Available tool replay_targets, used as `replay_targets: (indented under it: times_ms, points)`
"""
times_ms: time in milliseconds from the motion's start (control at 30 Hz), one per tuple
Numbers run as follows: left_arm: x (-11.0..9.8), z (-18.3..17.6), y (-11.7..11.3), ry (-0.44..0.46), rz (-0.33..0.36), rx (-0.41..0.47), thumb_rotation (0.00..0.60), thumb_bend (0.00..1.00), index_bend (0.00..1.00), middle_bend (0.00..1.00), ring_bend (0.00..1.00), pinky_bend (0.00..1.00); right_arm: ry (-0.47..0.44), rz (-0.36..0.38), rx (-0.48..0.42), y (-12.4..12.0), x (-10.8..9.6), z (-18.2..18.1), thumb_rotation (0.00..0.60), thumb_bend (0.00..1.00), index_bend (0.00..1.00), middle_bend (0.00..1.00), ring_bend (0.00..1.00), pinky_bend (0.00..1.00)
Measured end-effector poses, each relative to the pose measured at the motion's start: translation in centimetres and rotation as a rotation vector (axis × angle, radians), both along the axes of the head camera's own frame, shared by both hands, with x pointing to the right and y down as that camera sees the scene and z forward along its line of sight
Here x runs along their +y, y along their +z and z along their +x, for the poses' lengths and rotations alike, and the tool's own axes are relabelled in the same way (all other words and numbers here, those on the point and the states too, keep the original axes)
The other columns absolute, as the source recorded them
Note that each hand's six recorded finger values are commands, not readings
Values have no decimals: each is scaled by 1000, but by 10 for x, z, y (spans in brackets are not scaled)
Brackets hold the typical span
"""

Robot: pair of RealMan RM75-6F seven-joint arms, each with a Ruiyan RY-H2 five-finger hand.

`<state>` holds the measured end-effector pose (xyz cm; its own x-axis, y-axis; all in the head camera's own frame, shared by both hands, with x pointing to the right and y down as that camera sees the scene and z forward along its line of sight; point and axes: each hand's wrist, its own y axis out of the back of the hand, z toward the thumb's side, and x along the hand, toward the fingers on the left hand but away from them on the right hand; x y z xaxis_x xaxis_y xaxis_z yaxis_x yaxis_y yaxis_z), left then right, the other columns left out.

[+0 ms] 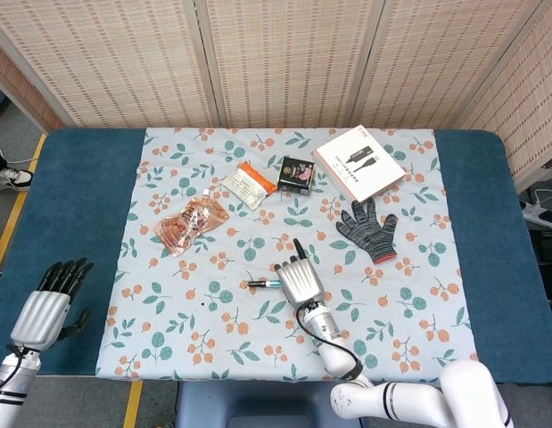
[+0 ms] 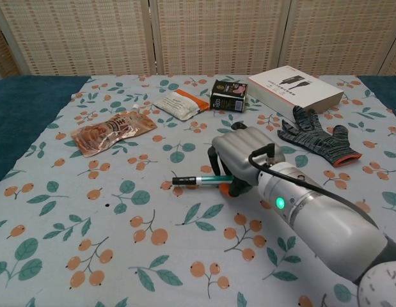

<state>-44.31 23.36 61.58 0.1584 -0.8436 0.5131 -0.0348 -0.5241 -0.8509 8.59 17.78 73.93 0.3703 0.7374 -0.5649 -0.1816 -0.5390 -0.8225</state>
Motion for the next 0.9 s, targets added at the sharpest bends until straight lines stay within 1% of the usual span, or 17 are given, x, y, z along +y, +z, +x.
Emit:
replay_targets:
  times_ms: [67,133,200,233,300,433,467,567,667,767,900]
  points:
    - [0,5,1,-4,-1,37,600,436,133,111,54,264,-2,6,-14,-3,-1,0,600,404,836,741,411,0]
    - [-2,17,5,-8,-8,104,600,435,188,183,109,327,-7,22,-44,-12,-4,-1,600,404,837,742,411,0]
    - [-7,35,12,-13,-20,188,600,432,265,288,203,427,-5,26,-72,-20,-6,-3,600,404,837,742,411,0]
    - [-9,44,15,-15,-23,219,600,431,294,324,239,467,0,25,-86,-24,-7,-3,600,404,837,742,411,0]
    - [-15,68,22,-6,-25,274,600,427,328,366,279,518,12,26,-99,-28,-11,-3,600,405,837,742,411,0]
    - [-22,129,42,39,-26,328,600,402,348,385,293,540,34,16,-114,-29,-13,-6,600,404,837,742,411,0]
    - [-23,150,49,50,-31,339,600,394,344,385,294,542,36,14,-116,-29,-13,-7,600,404,837,742,411,0]
    - [-28,197,66,62,-46,350,600,380,327,384,295,550,44,5,-125,-28,-13,-11,600,404,837,742,411,0]
    - [-35,227,79,46,-67,348,600,374,318,384,301,564,50,4,-135,-29,-15,-14,600,404,837,742,411,0]
    - [-42,249,88,24,-82,356,600,368,317,390,304,570,55,2,-142,-28,-17,-18,600,405,837,742,411,0]
    - [-49,263,92,10,-88,372,600,365,322,410,312,582,54,-3,-150,-28,-18,-24,600,404,837,742,411,0]
